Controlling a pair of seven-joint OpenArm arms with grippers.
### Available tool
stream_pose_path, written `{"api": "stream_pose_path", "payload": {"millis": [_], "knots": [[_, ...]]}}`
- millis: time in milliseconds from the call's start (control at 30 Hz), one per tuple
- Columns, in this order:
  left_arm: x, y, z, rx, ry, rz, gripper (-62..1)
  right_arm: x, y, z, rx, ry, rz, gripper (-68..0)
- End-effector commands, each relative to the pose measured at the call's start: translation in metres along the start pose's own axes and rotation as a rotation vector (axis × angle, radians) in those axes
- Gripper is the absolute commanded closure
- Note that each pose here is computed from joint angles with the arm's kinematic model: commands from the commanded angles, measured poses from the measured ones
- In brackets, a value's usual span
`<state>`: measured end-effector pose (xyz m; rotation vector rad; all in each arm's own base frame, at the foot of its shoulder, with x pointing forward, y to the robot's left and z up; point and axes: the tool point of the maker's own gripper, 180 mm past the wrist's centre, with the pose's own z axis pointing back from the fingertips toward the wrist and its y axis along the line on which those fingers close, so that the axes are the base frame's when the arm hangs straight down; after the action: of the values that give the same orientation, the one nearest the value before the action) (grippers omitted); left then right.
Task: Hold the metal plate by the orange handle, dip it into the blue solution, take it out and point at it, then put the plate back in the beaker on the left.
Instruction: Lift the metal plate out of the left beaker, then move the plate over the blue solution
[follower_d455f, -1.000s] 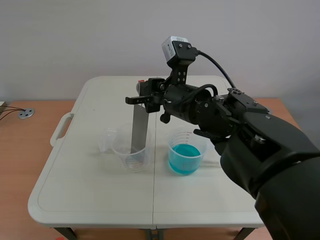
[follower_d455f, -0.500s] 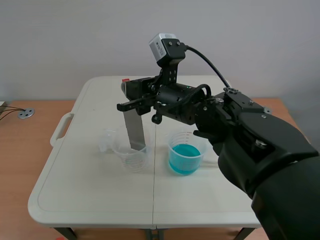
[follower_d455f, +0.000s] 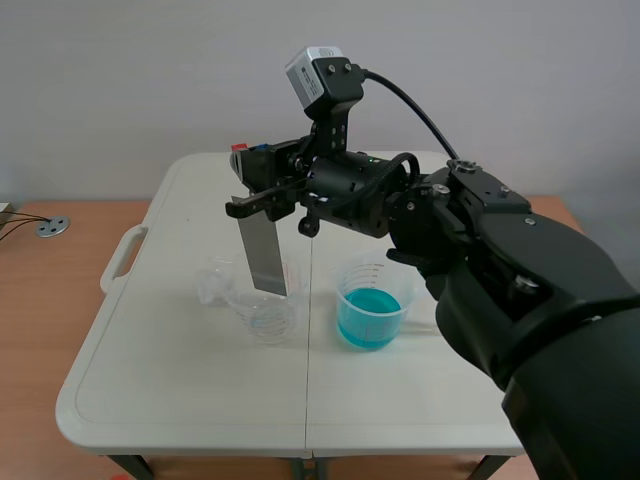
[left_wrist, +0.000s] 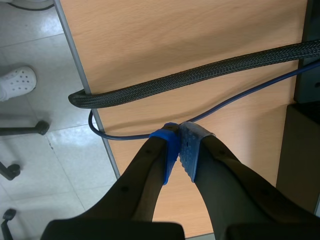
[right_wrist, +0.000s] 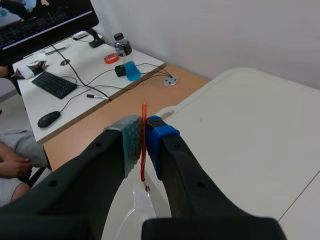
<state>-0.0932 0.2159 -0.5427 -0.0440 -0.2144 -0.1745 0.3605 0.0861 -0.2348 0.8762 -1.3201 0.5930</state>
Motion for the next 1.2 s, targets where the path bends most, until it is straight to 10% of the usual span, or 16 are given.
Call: {"api": "stream_pose_path", "payload": {"millis": [0,833,1167], "knots": [[-0.002,0.003,0.002,0.004,0.002,0.007,-3.0,0.024,0.004,-0.001,0.018,-0.06,0.035,-1.3],[0.003,0.009,0.001,0.013,-0.007,-0.002,-3.0,0.101,0.04,0.047,0.067,-0.152,0.402,-1.3],[0.018,0.063,0.01,0.102,-0.041,-0.003,-3.0,0.118,0.045,0.072,0.109,-0.163,0.446,-1.3]]}}
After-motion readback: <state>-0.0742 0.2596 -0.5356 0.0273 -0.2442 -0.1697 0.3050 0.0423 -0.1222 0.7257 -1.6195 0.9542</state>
